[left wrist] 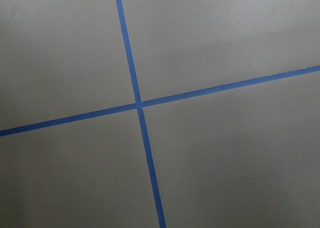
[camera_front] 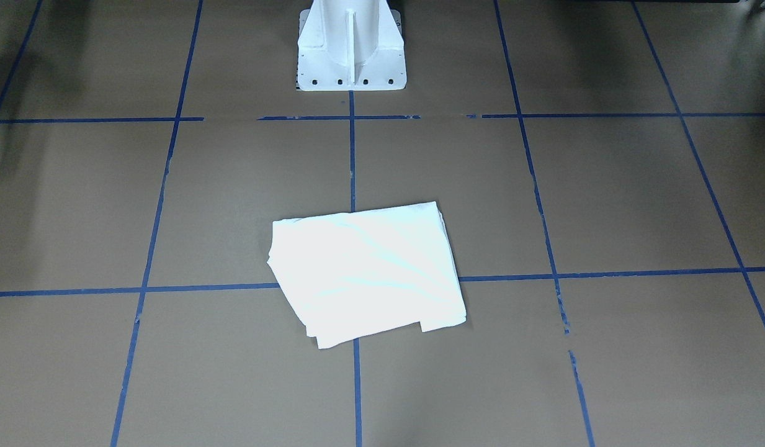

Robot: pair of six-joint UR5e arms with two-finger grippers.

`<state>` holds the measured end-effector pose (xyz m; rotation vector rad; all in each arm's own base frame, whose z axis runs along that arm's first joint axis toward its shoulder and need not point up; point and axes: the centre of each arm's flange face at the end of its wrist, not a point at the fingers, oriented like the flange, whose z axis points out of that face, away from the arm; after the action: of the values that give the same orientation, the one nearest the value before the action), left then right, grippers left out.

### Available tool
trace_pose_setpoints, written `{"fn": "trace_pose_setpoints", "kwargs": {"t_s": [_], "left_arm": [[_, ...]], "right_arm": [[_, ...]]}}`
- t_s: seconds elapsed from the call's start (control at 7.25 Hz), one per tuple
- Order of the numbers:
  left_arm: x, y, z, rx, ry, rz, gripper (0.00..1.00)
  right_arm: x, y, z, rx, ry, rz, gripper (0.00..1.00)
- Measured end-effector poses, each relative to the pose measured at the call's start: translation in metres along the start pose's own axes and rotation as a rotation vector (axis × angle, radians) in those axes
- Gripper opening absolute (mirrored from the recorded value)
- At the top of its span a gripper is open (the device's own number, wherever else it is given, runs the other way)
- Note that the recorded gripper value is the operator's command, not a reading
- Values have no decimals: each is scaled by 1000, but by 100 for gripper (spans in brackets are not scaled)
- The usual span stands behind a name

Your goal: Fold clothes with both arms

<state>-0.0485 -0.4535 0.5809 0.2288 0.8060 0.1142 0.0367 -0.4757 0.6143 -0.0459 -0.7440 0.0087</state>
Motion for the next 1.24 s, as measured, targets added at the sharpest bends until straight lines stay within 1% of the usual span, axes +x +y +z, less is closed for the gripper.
{"fn": "trace_pose_setpoints", "kwargs": {"t_s": [0.28, 0.41, 0.69, 0.83, 1.24], "left_arm": [[3, -17, -3, -51, -4, -47, 100], [-1, -15, 0, -71, -4, -68, 100], [-12, 10, 9, -106, -11, -104, 100], [-13, 13, 9, -110, -17, -108, 100], [-9, -2, 4, -94, -37, -95, 100]], "right_arm": [[-8, 10, -8, 15, -12, -13, 100], [-10, 11, -9, 15, -26, -15, 100], [-11, 11, -9, 14, -38, -15, 100], [-12, 11, -9, 14, -39, -15, 100], [-13, 10, -11, 18, -41, -19, 100]]}}
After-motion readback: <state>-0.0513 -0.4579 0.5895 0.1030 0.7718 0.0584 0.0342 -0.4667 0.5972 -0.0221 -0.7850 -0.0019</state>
